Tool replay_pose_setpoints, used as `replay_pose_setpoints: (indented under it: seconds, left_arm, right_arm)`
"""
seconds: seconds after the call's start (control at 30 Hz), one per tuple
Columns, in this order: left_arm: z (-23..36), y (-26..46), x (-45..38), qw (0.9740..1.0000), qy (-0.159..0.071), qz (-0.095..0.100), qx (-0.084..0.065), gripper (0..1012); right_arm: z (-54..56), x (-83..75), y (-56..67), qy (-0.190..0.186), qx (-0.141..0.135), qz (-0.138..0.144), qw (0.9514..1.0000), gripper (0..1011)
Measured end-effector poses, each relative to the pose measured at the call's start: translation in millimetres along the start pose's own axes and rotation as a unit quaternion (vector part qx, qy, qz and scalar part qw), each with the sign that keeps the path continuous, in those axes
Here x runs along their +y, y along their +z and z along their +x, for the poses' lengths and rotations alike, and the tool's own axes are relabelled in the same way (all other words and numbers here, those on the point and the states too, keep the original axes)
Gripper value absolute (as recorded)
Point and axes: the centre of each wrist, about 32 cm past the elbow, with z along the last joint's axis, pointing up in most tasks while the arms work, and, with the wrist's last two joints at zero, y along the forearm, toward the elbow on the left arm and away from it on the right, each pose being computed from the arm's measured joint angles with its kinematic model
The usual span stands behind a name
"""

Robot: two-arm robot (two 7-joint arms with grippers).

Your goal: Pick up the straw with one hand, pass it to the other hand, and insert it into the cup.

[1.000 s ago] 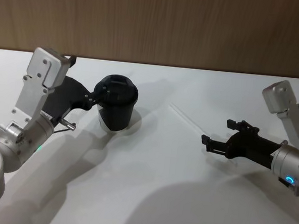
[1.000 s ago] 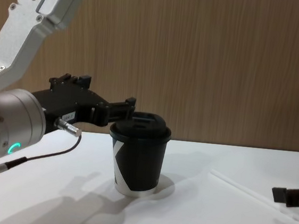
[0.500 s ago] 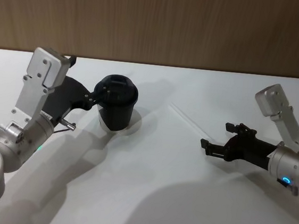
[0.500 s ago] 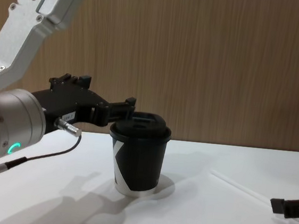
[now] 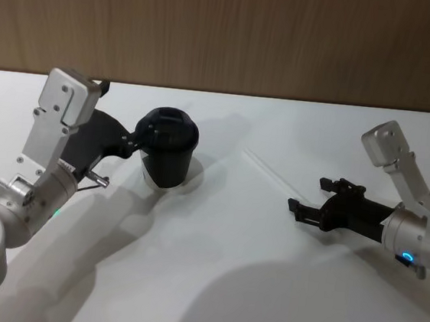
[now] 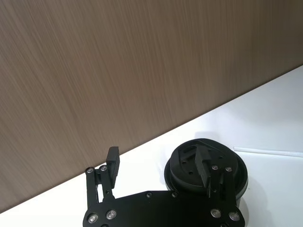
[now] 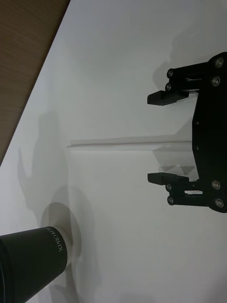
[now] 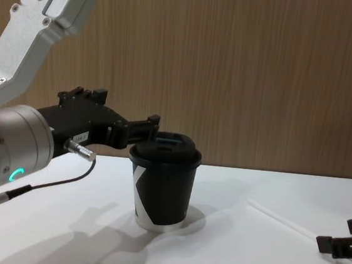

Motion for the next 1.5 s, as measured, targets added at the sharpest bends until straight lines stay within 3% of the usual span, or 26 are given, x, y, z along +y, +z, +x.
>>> replay_pose_setpoints:
  seconds: [0.1, 0.5, 0.57, 0.7, 0.9, 1.13, 1.5]
  left_arm:
    - [0.0, 0.0, 0.0, 1.0, 0.0, 0.0, 0.0, 1003]
    - [0.0, 0.0, 0.0, 1.0, 0.0, 0.0, 0.0, 1003]
    - [0.0, 0.0, 0.0, 1.0, 0.0, 0.0, 0.0, 1003]
    - [0.0, 0.0, 0.0, 1.0, 0.0, 0.0, 0.0, 1003]
    - [0.0, 0.0, 0.0, 1.0, 0.0, 0.0, 0.0, 1003]
    - [0.0, 0.0, 0.0, 1.0, 0.0, 0.0, 0.0, 1003]
    - [0.0, 0.0, 0.0, 1.0, 0.0, 0.0, 0.0, 1003]
  right_arm:
    - [0.7, 0.4, 0.3, 0.0, 0.001, 0.0, 1.0, 861]
    - [4.5, -0.1, -1.1, -0.002, -0.004, -0.009, 1.0, 444]
    - [4.9, -0.3, -2.0, -0.001, -0.005, -0.011, 0.9999, 420]
    - [5.1, -0.6, -4.0, 0.002, -0.01, -0.016, 0.9998, 260]
    - [4.7, -0.5, -5.9, 0.008, -0.016, -0.022, 0.9996, 97]
    - [4.1, 0.2, -7.1, 0.012, -0.022, -0.027, 0.9993, 23]
    - [2.7, 0.5, -6.1, 0.012, -0.024, -0.026, 0.9993, 3]
